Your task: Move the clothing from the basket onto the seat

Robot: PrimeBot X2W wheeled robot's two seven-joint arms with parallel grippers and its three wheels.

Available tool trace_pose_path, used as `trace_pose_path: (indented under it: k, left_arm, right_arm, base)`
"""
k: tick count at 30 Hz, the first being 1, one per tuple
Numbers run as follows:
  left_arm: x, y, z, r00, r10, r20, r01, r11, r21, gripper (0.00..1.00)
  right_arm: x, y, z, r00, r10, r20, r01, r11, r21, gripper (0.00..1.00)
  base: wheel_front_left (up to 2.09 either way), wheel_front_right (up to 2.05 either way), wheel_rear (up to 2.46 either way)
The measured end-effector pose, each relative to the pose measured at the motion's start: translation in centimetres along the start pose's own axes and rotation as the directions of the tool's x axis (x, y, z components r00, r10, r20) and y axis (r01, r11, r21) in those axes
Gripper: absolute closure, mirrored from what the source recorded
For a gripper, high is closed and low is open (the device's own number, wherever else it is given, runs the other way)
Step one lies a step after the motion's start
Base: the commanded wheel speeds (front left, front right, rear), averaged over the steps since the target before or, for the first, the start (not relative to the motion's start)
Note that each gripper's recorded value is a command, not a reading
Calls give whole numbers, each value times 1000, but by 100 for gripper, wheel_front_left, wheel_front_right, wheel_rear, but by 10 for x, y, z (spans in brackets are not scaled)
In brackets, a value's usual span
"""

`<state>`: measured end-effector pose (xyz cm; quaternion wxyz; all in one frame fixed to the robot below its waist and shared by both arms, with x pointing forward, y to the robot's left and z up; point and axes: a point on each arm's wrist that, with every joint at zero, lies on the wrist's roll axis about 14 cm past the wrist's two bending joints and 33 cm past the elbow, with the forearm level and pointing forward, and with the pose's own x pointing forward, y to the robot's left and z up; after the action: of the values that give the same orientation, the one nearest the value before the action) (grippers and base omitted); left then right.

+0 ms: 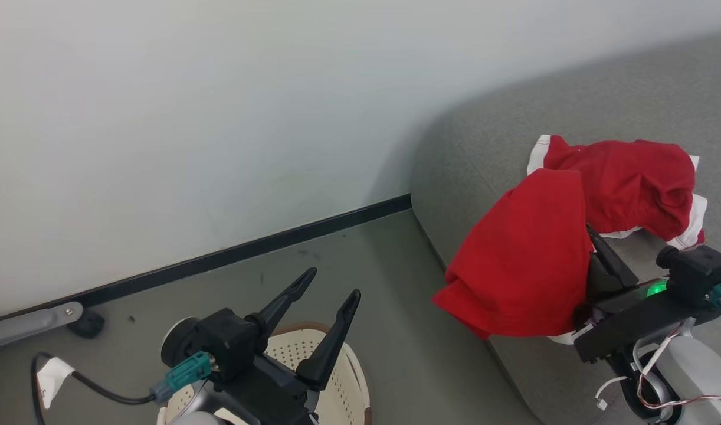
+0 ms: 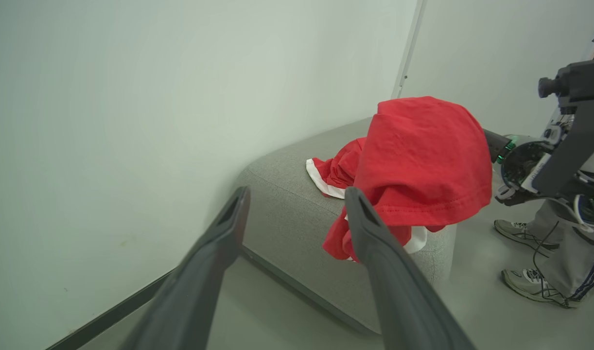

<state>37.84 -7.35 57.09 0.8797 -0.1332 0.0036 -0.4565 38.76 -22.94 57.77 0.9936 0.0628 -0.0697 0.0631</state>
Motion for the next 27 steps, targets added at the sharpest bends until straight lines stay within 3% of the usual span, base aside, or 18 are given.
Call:
trace_pose_path:
  k: [19, 27]
  left_arm:
    - [34, -21, -20, 989, -136, -53, 137, 991, 10, 0]
    - [35, -22, -28, 987, -143, -72, 143, 990, 6, 0]
  right_arm:
    - [-44, -50, 9, 980, -199, 23, 199, 980, -21, 100]
    - [-40, -50, 19, 980, -191, 55, 194, 980, -49, 100]
  base:
    - [0, 0, 0]
    - [0, 0, 0]
